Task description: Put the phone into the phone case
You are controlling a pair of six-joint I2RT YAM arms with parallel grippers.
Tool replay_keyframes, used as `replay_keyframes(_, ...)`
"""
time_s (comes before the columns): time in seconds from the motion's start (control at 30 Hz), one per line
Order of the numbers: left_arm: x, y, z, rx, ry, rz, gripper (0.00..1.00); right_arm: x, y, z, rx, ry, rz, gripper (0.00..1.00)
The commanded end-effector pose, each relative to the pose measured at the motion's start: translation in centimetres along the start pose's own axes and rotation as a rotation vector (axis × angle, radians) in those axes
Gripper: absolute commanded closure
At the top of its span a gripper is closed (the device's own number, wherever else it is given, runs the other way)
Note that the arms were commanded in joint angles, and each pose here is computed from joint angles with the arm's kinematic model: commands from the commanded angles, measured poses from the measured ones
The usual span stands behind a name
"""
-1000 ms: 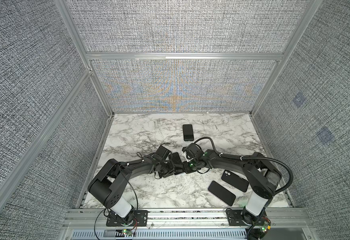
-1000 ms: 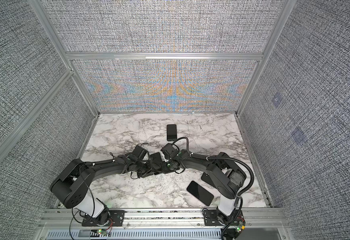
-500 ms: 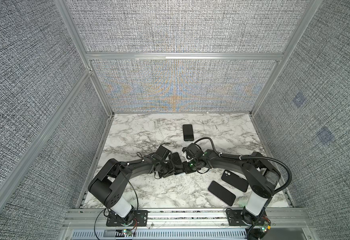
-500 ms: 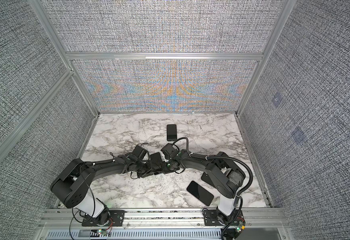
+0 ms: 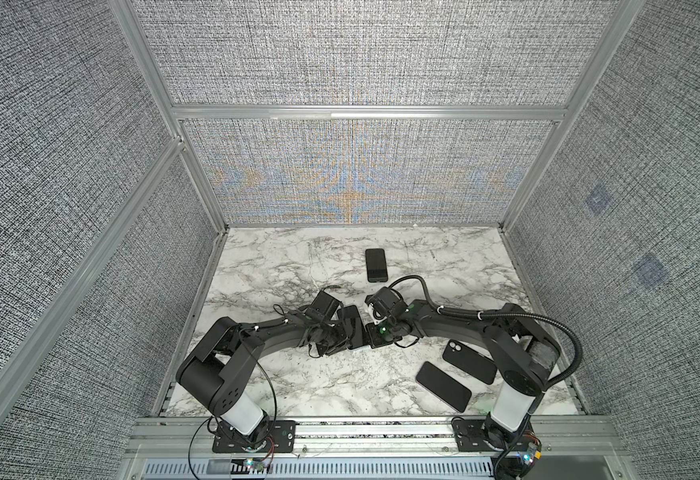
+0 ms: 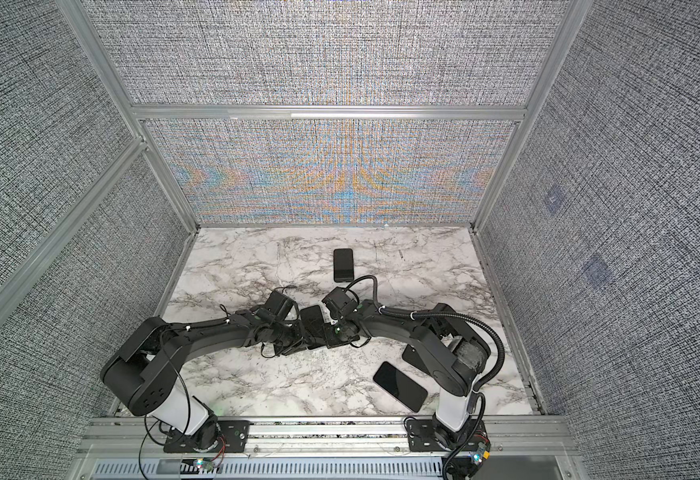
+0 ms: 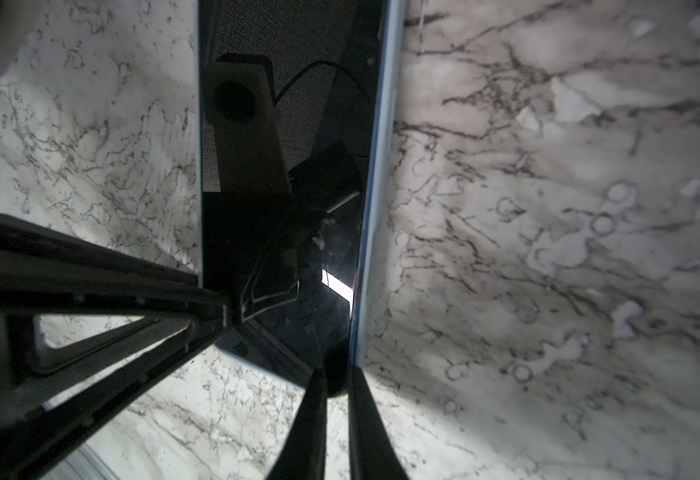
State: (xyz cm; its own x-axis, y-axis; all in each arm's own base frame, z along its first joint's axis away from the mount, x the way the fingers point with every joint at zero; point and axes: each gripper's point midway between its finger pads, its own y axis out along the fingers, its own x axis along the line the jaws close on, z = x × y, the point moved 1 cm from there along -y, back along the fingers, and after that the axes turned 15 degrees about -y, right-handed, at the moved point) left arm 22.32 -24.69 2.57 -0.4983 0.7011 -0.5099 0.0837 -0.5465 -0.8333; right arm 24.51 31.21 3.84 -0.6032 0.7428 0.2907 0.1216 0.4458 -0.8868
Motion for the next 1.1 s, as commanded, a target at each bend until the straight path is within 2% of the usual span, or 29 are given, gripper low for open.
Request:
replay_keyframes(0.0, 0.6, 0.1, 0.0, -0.006, -0.004, -0.021, 0.75, 1.1, 0.6, 0.4, 0.014, -0.005, -0.058, 0.87)
replay_keyframes(0.23, 0.5, -1.2, -0.2, -0.04, 0.012, -0.031, 0.75, 0.6, -2.3, -0.7, -0.036, -0.055, 0.048, 0.86)
replay_keyframes(0.4, 0.5, -2.6, -0.5, -0.078, 0.042, -0.038, 0.59, -0.3, -2.4, -0.8, -0.018, -0.081, 0.112, 0.82)
replay_keyframes(0.5, 0.5, -3.2, -0.6, -0.091, 0.049, -0.037, 0.55, -0.3, -1.8, -0.9, -0.011, -0.083, 0.107, 0.8)
replay_keyframes(1.07, 0.9, -2.8, -0.7, -0.077, 0.042, -0.041, 0.54, -0.7, -0.3, -0.4, 0.039, -0.089, 0.115, 0.78)
